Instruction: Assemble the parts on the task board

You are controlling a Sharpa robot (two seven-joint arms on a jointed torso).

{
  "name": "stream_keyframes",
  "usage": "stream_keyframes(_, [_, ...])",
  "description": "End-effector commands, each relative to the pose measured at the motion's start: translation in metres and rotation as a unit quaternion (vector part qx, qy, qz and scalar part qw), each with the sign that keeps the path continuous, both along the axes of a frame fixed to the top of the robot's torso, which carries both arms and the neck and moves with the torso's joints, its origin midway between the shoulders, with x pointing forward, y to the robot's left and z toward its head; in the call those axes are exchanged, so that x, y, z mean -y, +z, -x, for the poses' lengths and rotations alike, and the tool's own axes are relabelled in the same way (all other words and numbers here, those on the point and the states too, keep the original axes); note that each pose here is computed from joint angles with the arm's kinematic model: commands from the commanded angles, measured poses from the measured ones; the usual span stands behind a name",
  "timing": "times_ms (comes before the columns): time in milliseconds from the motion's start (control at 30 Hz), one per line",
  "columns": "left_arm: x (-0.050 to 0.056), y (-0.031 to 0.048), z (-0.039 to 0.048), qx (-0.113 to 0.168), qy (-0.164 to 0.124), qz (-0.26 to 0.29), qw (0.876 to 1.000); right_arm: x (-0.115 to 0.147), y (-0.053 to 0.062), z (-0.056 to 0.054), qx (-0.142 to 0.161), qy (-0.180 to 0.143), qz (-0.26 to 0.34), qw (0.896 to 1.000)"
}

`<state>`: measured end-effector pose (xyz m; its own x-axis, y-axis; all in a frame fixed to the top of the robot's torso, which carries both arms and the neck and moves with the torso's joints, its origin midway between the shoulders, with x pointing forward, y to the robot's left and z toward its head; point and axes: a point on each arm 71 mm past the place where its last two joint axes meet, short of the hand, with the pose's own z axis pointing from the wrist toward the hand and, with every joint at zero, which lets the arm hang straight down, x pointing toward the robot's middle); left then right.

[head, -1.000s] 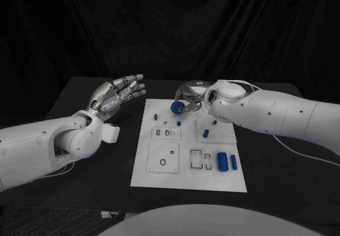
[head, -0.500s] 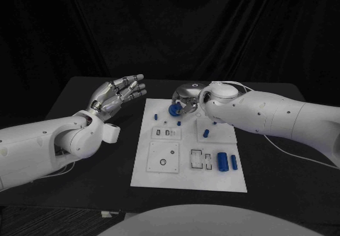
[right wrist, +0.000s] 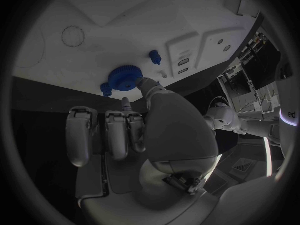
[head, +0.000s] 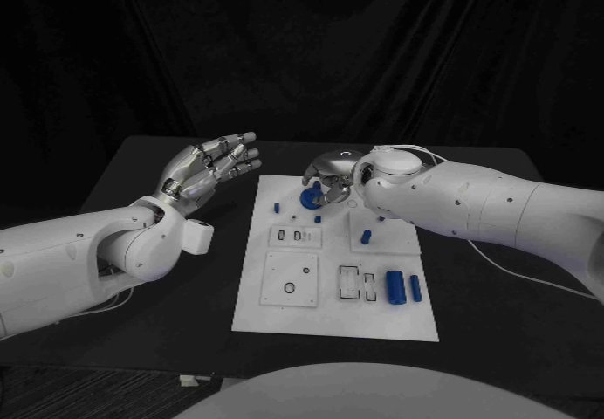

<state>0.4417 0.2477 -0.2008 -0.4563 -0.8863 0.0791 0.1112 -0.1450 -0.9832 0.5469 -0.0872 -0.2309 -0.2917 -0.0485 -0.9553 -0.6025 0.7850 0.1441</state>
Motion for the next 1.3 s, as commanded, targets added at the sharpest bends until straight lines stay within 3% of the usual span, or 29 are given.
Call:
stream_keyframes(33, [0.001, 0.0018, 0.0011, 0.011, -0.005, 0.009, 1.0, 0.002, -0.003, 0.001, -0.008, 0.001, 0.008, 1.0])
stream_keyframes(500, [0.001, 0.0013, 0.0008, 0.01, -0.006, 0.009, 1.0, 0.008, -0.003, 0.001, -0.005, -0.001, 0.005, 1.0])
stream_keyframes(667, [0.001, 0.0012, 0.0009, 0.009, -0.005, 0.009, 1.0, 0.016, 0.004, 0.003, 0.026, 0.004, -0.022, 0.999])
stream_keyframes(833, [-0.001, 0.0011, 0.0011, 0.009, -0.003, 0.008, 1.0, 0.033, 0.02, 0.007, 0.071, 0.01, -0.058, 0.996])
stream_keyframes(967, [-0.003, 0.0008, 0.001, 0.009, -0.001, 0.007, 1.0, 0.059, 0.039, 0.012, 0.102, 0.003, -0.077, 0.992])
stream_keyframes(1133, [-0.003, -0.0001, 0.0011, 0.008, -0.001, 0.006, 1.0, 0.101, 0.054, 0.019, 0.131, -0.023, -0.089, 0.987])
stream_keyframes(1300, [-0.003, -0.002, 0.0013, 0.006, 0.0, 0.006, 1.0, 0.14, 0.056, 0.022, 0.139, -0.064, -0.082, 0.985])
